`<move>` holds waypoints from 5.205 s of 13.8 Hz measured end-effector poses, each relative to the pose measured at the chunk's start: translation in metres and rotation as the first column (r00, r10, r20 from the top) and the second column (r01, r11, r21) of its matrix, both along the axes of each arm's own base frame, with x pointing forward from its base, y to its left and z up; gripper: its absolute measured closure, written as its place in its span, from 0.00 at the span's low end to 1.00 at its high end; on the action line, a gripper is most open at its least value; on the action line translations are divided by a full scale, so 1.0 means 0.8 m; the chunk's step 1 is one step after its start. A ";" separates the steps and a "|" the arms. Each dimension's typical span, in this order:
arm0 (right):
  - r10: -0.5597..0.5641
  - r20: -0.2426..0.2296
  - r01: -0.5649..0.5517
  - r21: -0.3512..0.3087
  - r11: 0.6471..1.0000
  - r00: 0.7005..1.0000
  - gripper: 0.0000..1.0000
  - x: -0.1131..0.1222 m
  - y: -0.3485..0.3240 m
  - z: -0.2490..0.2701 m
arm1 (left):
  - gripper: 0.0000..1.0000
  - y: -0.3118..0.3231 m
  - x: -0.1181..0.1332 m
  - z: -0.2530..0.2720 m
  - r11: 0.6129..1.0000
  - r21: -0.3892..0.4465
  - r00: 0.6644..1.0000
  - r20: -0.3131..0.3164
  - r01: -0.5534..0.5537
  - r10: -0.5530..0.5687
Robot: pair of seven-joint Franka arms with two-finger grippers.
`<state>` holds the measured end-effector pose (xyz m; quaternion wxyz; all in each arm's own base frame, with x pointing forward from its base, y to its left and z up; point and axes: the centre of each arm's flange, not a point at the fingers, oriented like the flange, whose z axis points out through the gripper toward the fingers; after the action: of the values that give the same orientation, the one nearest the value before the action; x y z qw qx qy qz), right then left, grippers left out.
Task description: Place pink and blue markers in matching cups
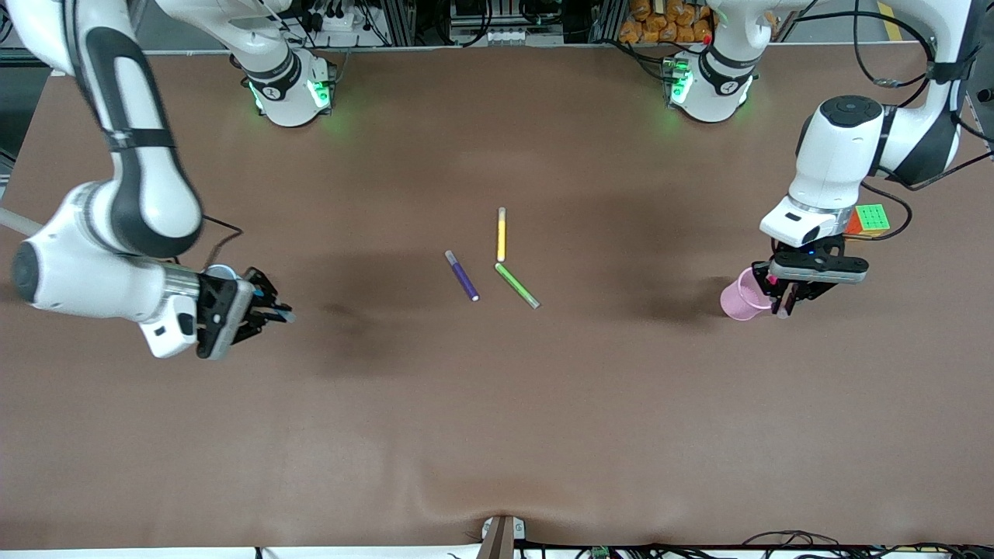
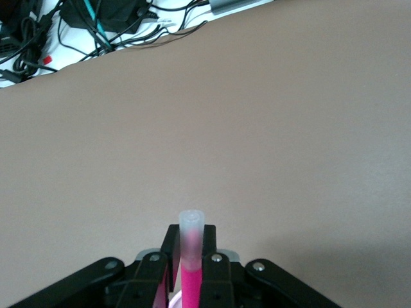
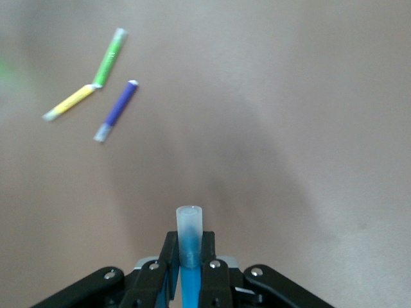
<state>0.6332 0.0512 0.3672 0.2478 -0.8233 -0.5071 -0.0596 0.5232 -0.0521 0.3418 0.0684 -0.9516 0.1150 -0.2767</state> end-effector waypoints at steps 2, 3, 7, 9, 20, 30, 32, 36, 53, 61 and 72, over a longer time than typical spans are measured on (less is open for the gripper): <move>0.053 0.011 -0.054 0.079 0.995 0.999 0.83 -0.004 -0.041 0.003 | 0.83 0.000 0.001 -0.010 1.000 -0.007 1.000 -0.008 0.002 -0.002; 0.069 0.028 -0.071 0.121 0.990 0.997 0.83 -0.007 -0.063 0.003 | 0.83 0.001 0.001 -0.015 1.000 -0.011 1.000 -0.012 0.003 -0.004; 0.111 0.043 -0.118 0.226 0.967 0.993 0.83 -0.023 -0.135 -0.006 | 0.83 0.010 0.002 -0.042 1.000 -0.030 0.999 -0.033 -0.005 0.004; 0.118 0.032 -0.122 0.253 0.960 0.992 0.83 -0.030 -0.159 -0.018 | 0.83 0.012 0.001 -0.053 0.999 -0.033 0.999 -0.050 -0.007 0.006; 0.146 0.004 -0.139 0.334 0.932 0.989 0.71 -0.044 -0.211 -0.121 | 0.00 0.017 0.029 -0.029 0.999 -0.040 1.000 0.011 -0.008 0.009; -0.057 -0.196 0.093 0.182 0.979 0.979 0.00 -0.031 -0.199 -0.042 | 0.00 -0.012 0.085 -0.003 1.000 0.006 1.000 -0.002 -0.017 0.017; -0.114 -0.221 0.134 0.078 0.988 0.969 0.00 -0.029 -0.184 -0.003 | 0.00 -0.019 0.092 0.007 0.999 0.010 0.999 -0.012 -0.031 0.031; -0.264 -0.198 0.228 -0.186 0.956 0.944 0.00 -0.029 -0.148 0.070 | 0.00 -0.033 0.100 0.018 0.997 -0.017 0.997 -0.036 -0.072 0.071; -0.789 0.036 0.694 -0.500 0.517 0.614 0.00 -0.096 -0.093 0.257 | 0.00 -0.081 0.064 0.232 0.955 -0.042 0.891 -0.374 -0.295 0.259; -0.827 0.039 0.704 -0.547 0.452 0.561 0.00 -0.122 -0.083 0.279 | 0.00 -0.036 0.020 0.348 0.958 -0.084 0.870 -0.447 -0.274 0.210; -0.860 0.035 0.717 -0.569 0.402 0.510 0.00 -0.127 -0.101 0.278 | 0.00 0.038 0.010 0.400 0.990 -0.068 0.869 -0.489 -0.124 0.075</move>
<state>0.5318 -0.0292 0.5896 0.0237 -0.9966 -0.0095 0.0777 0.5311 -0.0220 0.6619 0.0051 -0.9974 0.0654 -0.0309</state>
